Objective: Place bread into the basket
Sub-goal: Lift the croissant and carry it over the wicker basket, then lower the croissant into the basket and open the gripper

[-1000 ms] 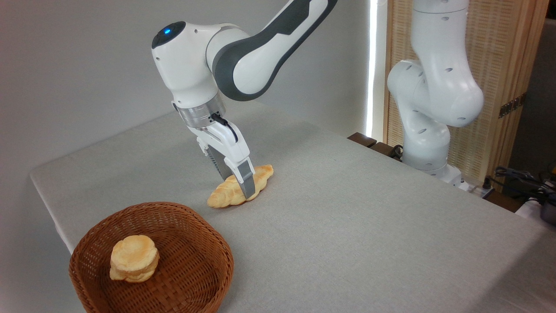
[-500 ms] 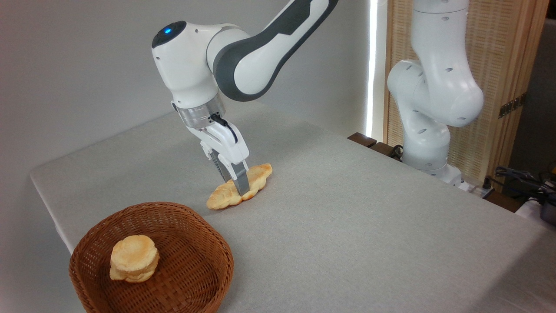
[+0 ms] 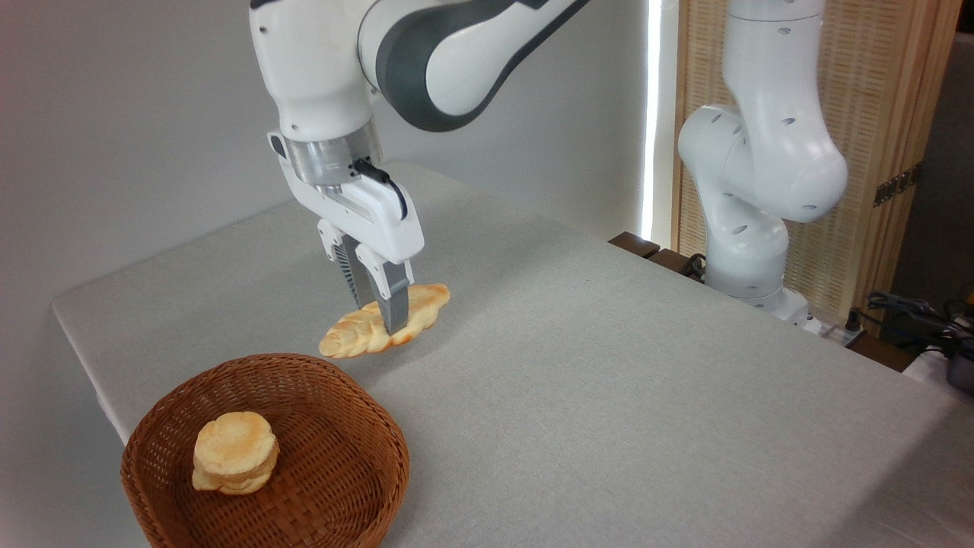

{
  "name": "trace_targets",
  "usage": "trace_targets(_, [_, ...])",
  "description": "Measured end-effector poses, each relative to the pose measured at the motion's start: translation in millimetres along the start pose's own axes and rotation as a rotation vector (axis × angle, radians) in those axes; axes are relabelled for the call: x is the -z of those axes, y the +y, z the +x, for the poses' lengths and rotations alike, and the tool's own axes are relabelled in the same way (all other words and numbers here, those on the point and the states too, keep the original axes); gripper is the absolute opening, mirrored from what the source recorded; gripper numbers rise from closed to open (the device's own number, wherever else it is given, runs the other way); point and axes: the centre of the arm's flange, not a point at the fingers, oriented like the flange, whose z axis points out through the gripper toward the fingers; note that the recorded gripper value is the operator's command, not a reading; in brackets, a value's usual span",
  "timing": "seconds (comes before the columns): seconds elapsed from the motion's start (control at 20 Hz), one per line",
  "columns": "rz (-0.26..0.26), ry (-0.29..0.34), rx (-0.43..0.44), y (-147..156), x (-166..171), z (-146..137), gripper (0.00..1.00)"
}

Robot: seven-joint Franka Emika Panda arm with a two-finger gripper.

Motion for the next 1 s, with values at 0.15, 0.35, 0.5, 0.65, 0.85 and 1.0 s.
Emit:
trace_targets(0.15, [0.019, 0.033, -0.001, -8, 12, 1, 0.52])
trace_targets(0.35, [0.097, 0.157, 0.020, -27, 31, 7, 0.60])
trace_targets(0.5, [0.137, 0.216, 0.032, -38, 37, 10, 0.68])
trace_targets(0.65, [0.156, 0.286, 0.079, -57, 41, 7, 1.00])
trace_targets(0.85, [0.194, 0.374, 0.121, -79, 40, 13, 1.00])
trace_targets(1.0, [0.213, 0.394, 0.128, -87, 34, 18, 1.00])
